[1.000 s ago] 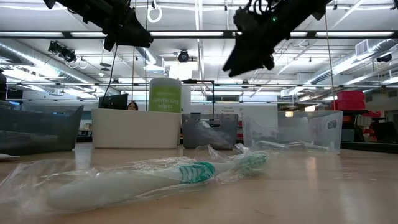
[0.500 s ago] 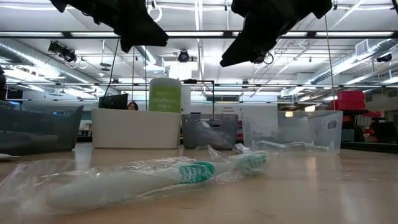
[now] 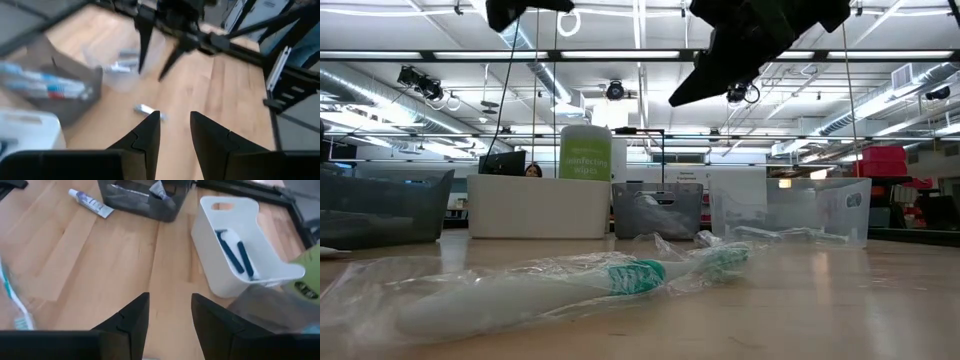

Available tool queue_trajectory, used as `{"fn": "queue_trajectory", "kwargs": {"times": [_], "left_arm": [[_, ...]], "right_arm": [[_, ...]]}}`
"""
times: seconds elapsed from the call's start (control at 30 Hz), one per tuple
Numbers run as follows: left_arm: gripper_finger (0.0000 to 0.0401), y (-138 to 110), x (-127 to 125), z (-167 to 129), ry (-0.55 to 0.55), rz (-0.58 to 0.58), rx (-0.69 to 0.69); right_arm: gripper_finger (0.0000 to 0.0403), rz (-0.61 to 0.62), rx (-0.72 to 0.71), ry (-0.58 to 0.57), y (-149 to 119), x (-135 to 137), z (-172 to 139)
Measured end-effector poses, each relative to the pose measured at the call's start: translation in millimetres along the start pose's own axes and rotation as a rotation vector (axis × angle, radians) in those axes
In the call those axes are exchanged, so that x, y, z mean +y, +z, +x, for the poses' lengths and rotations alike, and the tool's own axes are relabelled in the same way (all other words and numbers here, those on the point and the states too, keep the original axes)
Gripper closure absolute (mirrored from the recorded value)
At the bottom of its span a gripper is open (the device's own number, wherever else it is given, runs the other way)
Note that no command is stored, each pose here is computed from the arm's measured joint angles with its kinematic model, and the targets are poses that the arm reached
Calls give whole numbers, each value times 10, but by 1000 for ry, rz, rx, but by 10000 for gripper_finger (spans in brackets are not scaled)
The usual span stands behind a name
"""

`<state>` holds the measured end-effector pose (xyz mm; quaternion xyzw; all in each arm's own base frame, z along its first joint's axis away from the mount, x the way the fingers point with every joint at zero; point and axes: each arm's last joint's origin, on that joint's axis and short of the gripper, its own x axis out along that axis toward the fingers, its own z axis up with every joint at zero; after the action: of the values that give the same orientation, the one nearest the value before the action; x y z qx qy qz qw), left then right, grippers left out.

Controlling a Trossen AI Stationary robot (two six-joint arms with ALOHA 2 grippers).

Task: Pick & Place Travel size toiletries
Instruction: Put the purple toothpaste into the bottom black bin

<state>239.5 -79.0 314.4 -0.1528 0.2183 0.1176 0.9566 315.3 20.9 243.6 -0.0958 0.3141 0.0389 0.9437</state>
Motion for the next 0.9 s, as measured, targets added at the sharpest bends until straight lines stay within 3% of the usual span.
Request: {"fn": "queue_trajectory", "kwargs": {"times": [0.17,0.3,0.5,0.63,0.73,0.9], "left_arm": [[287,20,-249,-109,15,-60,147],[287,-161,-404,-97,48,-97,412],[287,-725,-602,-196,150,-157,914],[287,-1012,-761,-319,268,-276,1095],[287,-1214,-882,-402,339,-317,1163],[287,-1455,-961,-436,422,-233,1147]], "right_arm": [[247,-64,-27,-5,26,-4,0],[249,-101,-88,-23,85,-27,-4],[247,-128,-190,-51,182,-54,-18],[248,-125,-234,-66,223,-74,-27],[247,-122,-256,-73,244,-84,-33],[249,-121,-282,-79,268,-88,-40]]}}
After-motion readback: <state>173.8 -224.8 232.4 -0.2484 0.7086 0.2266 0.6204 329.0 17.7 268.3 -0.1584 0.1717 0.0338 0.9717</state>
